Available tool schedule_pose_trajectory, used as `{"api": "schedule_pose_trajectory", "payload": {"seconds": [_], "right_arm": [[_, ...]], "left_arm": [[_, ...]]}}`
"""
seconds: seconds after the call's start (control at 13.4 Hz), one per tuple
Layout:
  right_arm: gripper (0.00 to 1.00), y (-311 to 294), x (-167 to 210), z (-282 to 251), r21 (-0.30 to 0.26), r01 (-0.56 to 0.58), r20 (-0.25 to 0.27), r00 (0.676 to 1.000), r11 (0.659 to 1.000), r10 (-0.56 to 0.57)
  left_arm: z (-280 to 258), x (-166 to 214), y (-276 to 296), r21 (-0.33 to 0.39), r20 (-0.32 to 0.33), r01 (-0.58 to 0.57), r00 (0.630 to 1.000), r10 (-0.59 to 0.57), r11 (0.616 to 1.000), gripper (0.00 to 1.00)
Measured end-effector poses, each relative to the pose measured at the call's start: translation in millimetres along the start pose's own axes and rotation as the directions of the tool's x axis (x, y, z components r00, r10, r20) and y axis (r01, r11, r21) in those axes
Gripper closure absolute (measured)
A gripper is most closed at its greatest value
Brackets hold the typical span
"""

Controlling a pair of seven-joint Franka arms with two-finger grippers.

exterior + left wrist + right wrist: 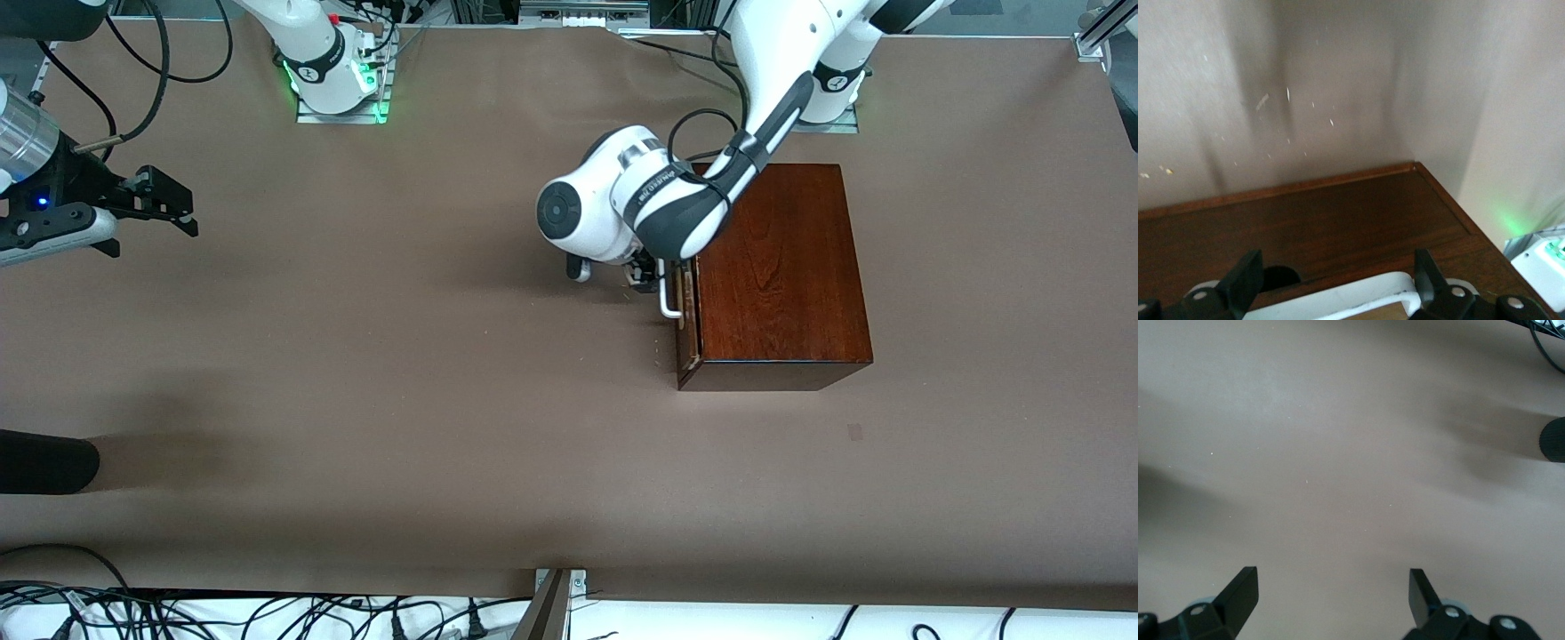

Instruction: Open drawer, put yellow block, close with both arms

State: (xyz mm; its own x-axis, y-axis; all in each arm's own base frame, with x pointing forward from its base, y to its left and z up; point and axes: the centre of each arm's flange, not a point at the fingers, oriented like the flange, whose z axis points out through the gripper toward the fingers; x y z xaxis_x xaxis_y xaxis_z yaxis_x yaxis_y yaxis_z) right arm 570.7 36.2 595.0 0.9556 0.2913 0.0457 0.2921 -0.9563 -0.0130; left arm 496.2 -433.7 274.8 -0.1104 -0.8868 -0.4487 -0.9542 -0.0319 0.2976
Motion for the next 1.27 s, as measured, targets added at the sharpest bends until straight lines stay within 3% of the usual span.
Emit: {"api": "schedule_pose_trajectory", "payload": {"seconds": [0.37, 0.45, 0.6, 0.74, 0.89, 1.27], "right_arm": [[0.00, 0, 0, 0, 0.000, 0.000, 0.001, 1.000, 1.000, 0.000], [0.00, 0, 0, 0, 0.000, 0.000, 0.001, 1.000, 1.000, 0.000], [0.00, 0, 0, 0, 0.000, 0.000, 0.002, 1.000, 1.000, 0.000], [0.00, 0, 0, 0, 0.000, 0.000, 0.002, 1.000, 1.000, 0.000], [0.00, 0, 0, 0, 0.000, 0.000, 0.003, 1.000, 1.000, 0.000], [0.00, -1, 0, 0, 0.000, 0.001, 0.003, 1.000, 1.000, -0.001]], "left_arm": [[-2, -1, -1, -0.006, -0.018, 0.004, 1.000, -0.004, 1.000, 0.00], [-7, -4, -4, -0.008, -0.050, 0.016, 0.999, -0.016, 1.000, 0.00], [-52, -29, -13, 0.010, -0.176, 0.066, 0.982, -0.064, 0.998, 0.00], [-103, -65, -14, -0.008, -0.312, 0.141, 0.940, -0.136, 0.990, 0.00], [-141, -100, -15, -0.037, -0.397, 0.270, 0.880, -0.262, 0.962, 0.00], [-177, -222, -44, -0.109, -0.484, 0.534, 0.708, -0.514, 0.838, 0.00]]}}
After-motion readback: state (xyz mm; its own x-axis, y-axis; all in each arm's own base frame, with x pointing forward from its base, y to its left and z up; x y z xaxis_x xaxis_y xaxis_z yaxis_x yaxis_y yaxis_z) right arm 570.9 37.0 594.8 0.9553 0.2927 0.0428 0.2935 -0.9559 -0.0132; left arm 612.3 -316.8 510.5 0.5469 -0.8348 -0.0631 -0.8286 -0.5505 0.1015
